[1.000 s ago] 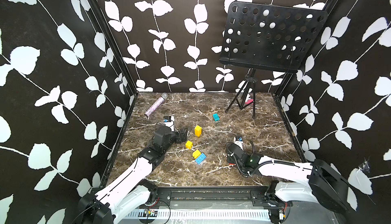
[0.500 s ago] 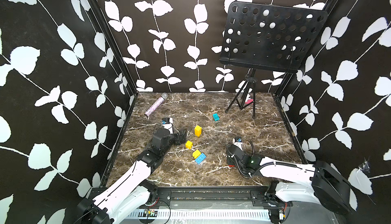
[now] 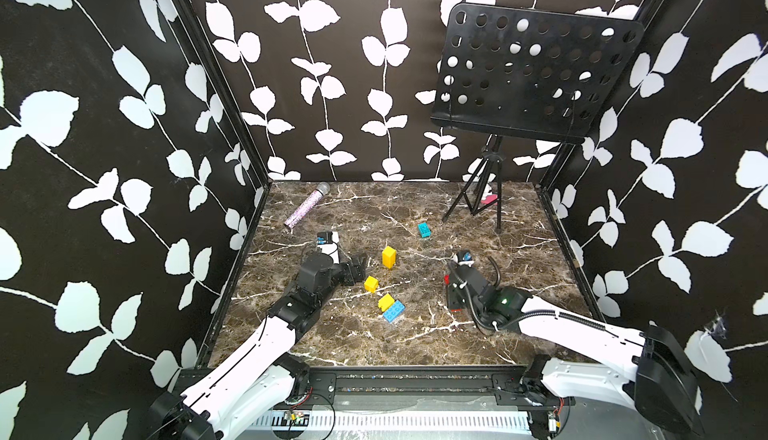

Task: Assemble the letter r with lego
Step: Adjust the lego brick at the center of the board.

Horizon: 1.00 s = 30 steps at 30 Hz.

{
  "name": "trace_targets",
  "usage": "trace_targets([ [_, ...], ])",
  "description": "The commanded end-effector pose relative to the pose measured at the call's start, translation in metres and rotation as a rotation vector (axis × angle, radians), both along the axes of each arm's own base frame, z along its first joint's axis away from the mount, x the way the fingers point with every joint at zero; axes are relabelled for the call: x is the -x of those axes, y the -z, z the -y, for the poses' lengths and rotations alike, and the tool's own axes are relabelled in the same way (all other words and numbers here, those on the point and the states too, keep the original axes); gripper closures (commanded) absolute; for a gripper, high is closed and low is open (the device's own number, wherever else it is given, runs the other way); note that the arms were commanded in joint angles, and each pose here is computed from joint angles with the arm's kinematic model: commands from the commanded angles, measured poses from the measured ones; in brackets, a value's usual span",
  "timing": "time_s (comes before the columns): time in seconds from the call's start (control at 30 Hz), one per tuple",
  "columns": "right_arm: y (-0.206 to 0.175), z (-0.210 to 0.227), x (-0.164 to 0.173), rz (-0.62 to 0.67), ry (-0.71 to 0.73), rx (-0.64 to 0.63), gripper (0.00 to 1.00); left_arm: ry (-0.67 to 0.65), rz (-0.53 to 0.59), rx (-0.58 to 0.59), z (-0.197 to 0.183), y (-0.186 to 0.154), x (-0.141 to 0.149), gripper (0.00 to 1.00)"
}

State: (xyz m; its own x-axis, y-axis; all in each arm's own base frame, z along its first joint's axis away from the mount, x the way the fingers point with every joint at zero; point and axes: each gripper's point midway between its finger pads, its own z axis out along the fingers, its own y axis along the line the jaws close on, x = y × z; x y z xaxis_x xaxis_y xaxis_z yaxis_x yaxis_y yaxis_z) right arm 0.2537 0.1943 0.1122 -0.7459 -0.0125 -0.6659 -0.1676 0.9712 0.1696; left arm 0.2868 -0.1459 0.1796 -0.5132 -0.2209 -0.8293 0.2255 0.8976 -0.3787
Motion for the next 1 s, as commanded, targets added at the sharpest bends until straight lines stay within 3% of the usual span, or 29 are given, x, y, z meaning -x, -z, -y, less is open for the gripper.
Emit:
trace_targets([
  [0.0, -0.017, -0.017, -0.028, 0.077, -0.091, -0.067, 0.78, -0.011, -0.005, -0.019, -0.004, 0.002, -0.001, 0.12],
  [0.2, -0.016, -0.031, -0.072, 0.141, -0.133, -0.098, 0.77, -0.009, -0.008, -0.035, -0.003, 0.002, -0.003, 0.12],
  [0.37, 0.004, -0.04, -0.087, 0.156, -0.127, -0.126, 0.78, -0.014, -0.012, -0.049, -0.004, 0.002, -0.006, 0.12],
  [0.53, 0.025, -0.035, -0.078, 0.148, -0.125, -0.143, 0.78, -0.018, -0.022, -0.053, -0.004, 0.004, -0.006, 0.12],
  [0.77, 0.076, -0.018, -0.051, 0.039, -0.088, -0.077, 0.79, -0.023, -0.035, -0.054, -0.004, 0.01, -0.008, 0.12],
  [0.97, 0.079, -0.018, -0.047, 0.044, -0.083, -0.016, 0.8, -0.012, -0.042, -0.058, -0.003, 0.012, -0.007, 0.12],
])
